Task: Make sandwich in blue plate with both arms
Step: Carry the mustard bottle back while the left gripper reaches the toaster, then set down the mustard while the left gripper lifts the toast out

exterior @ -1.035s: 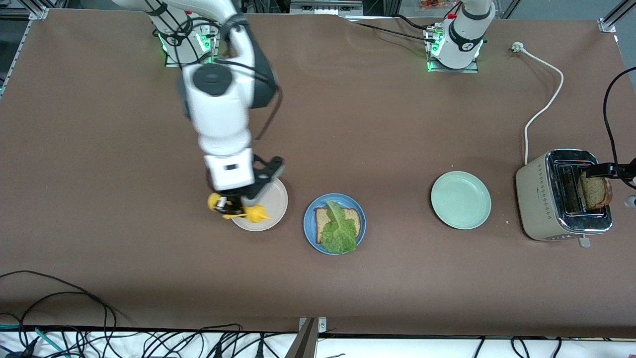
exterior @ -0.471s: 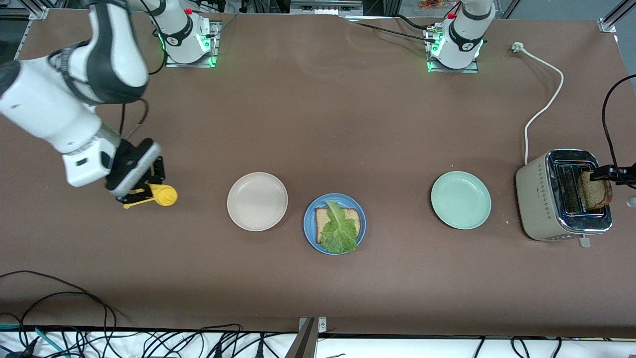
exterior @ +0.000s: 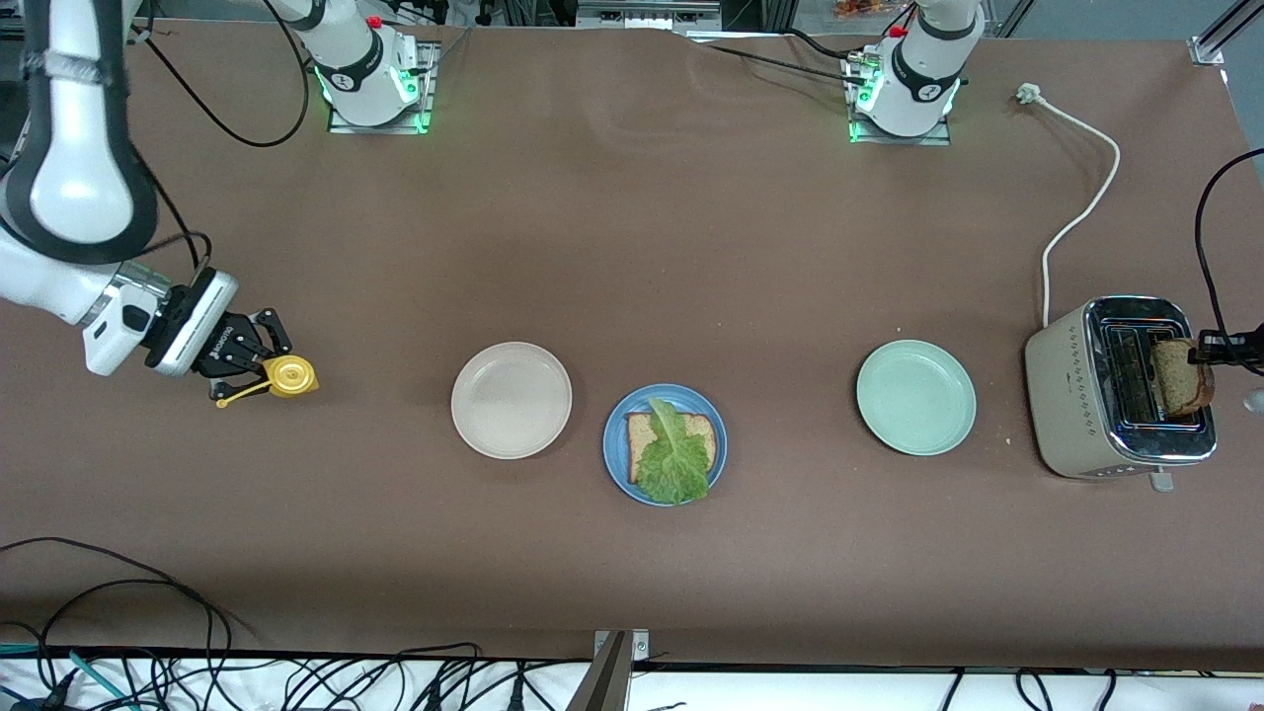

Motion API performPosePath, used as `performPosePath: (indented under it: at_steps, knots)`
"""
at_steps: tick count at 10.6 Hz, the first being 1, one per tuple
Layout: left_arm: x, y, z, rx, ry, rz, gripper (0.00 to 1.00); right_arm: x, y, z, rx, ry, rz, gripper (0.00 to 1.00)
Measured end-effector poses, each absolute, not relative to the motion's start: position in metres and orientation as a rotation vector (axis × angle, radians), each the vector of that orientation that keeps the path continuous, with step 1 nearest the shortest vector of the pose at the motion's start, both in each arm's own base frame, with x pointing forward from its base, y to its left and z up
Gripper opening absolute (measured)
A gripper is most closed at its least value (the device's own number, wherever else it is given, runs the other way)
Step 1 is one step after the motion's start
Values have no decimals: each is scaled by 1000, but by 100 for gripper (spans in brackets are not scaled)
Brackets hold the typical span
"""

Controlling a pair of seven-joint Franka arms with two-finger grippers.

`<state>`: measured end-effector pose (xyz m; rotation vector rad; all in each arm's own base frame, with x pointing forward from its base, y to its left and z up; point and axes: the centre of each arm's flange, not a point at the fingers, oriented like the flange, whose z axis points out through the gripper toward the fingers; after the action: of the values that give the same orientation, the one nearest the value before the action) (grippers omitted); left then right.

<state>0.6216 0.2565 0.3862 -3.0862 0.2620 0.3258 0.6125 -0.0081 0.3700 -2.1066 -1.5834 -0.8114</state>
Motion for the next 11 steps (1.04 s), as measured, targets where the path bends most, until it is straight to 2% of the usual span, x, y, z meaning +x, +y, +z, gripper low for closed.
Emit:
performPosePath:
  at_steps: [5, 11]
  knots:
    - [627, 260, 401, -3077, 257, 277, 10, 604, -60, 267, -1889, -1506, -917, 4]
    - [613, 241, 497, -3050, 309, 186, 8, 604, -84, 206, -1685, -1434, -963, 4]
